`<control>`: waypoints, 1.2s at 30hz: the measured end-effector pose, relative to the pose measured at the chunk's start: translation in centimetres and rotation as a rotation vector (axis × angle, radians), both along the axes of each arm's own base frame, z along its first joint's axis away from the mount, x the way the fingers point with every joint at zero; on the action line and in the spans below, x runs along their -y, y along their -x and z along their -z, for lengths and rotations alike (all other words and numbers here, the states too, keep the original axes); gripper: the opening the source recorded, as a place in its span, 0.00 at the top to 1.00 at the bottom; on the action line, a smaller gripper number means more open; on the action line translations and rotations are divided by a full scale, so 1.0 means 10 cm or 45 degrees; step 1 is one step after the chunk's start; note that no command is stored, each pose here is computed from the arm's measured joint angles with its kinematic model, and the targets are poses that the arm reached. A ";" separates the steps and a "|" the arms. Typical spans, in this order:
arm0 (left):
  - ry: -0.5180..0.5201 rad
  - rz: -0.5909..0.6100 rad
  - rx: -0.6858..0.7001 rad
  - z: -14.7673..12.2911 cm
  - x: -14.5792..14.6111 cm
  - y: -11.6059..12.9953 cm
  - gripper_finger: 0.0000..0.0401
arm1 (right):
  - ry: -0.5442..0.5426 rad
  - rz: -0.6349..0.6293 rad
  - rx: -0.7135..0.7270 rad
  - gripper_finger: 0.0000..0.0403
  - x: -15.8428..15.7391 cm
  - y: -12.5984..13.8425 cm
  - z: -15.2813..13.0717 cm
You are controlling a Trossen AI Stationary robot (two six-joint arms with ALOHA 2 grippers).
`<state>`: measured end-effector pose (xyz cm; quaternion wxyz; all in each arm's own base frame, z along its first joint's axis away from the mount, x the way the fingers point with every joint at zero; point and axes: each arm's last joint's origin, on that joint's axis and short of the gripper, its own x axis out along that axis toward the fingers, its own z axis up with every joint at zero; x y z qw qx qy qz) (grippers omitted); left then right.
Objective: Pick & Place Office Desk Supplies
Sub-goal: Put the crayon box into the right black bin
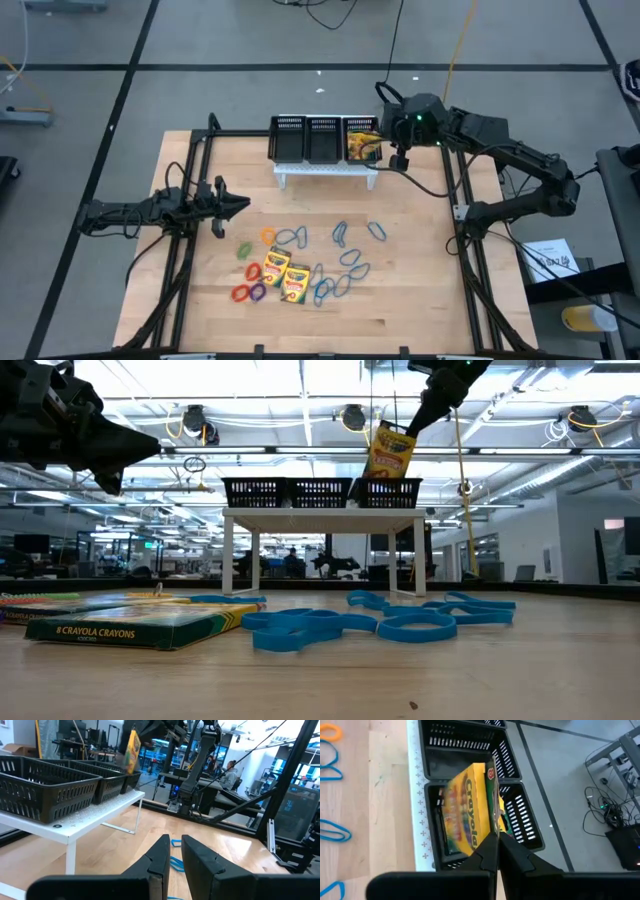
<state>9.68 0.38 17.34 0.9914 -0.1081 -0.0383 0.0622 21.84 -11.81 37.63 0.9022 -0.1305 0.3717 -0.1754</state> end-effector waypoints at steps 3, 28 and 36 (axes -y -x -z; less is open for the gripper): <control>0.000 0.000 0.000 0.00 0.00 0.00 0.86 | 0.007 -0.014 -0.012 1.00 0.00 0.00 0.00; 0.000 0.000 0.000 0.00 0.00 0.00 0.86 | -0.114 -0.115 -0.145 1.00 0.01 -0.08 0.18; 0.000 0.000 0.000 0.00 0.00 0.00 0.86 | -0.103 -0.115 -0.126 1.00 0.02 -0.09 0.17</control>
